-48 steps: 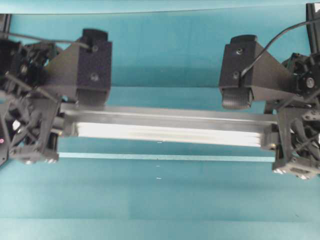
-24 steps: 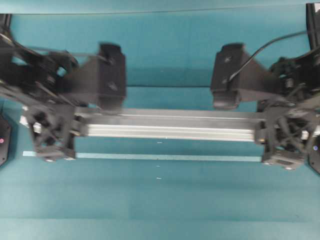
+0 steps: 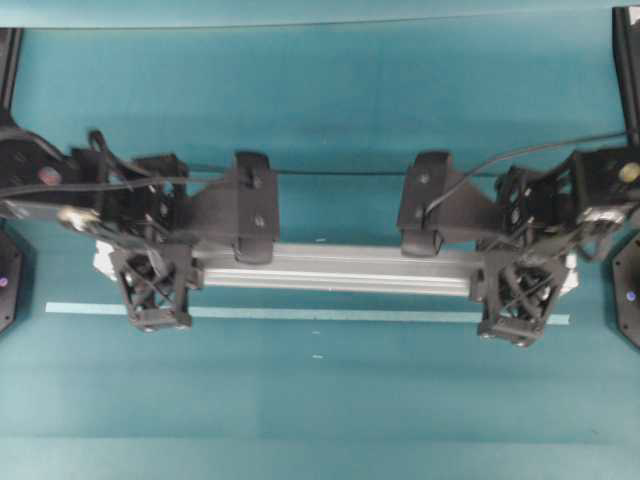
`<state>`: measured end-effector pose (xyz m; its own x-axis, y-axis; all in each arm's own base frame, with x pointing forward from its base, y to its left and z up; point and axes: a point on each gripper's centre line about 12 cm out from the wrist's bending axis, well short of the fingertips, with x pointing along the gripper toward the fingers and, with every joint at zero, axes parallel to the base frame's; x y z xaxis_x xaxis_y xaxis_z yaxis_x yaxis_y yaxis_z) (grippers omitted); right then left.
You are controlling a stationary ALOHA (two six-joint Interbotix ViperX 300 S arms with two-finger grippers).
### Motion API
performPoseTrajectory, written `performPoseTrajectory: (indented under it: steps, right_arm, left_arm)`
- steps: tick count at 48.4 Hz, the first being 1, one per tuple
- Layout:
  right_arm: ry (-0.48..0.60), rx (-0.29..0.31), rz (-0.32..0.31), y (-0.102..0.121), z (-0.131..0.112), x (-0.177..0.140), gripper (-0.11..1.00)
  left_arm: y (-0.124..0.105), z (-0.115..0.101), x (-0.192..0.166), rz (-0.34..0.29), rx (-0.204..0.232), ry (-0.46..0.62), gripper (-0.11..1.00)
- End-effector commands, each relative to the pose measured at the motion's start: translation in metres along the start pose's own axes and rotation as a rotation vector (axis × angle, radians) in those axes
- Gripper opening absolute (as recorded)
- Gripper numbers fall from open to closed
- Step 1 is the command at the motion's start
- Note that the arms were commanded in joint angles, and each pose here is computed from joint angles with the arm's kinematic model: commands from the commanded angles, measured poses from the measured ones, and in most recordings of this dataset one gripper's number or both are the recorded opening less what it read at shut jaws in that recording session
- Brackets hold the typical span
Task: Lift the metal rail with both hands and move it towards you.
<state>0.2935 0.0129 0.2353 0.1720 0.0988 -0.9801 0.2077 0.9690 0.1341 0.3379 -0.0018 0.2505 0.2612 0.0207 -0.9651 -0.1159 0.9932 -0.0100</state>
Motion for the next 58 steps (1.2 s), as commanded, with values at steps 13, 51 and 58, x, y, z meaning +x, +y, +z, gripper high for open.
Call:
performPoseTrajectory:
  steps: [13,51,58]
  right_arm:
    - [-0.036,0.009,-0.026,-0.006,0.0,0.05,0.43]
    - [-0.07,-0.036,-0.043,-0.014,0.005,0.114,0.43]
    - [-0.061,-0.036,-0.046,-0.014,0.004,0.121,0.43]
  left_arm:
    - [0.006,-0.006,0.043,0.001,-0.059,0.011,0.28]
    - [0.008,-0.033,0.1,-0.002,-0.08,-0.001,0.28]
    - [0.008,-0.032,0.105,-0.005,-0.084,-0.006,0.28]
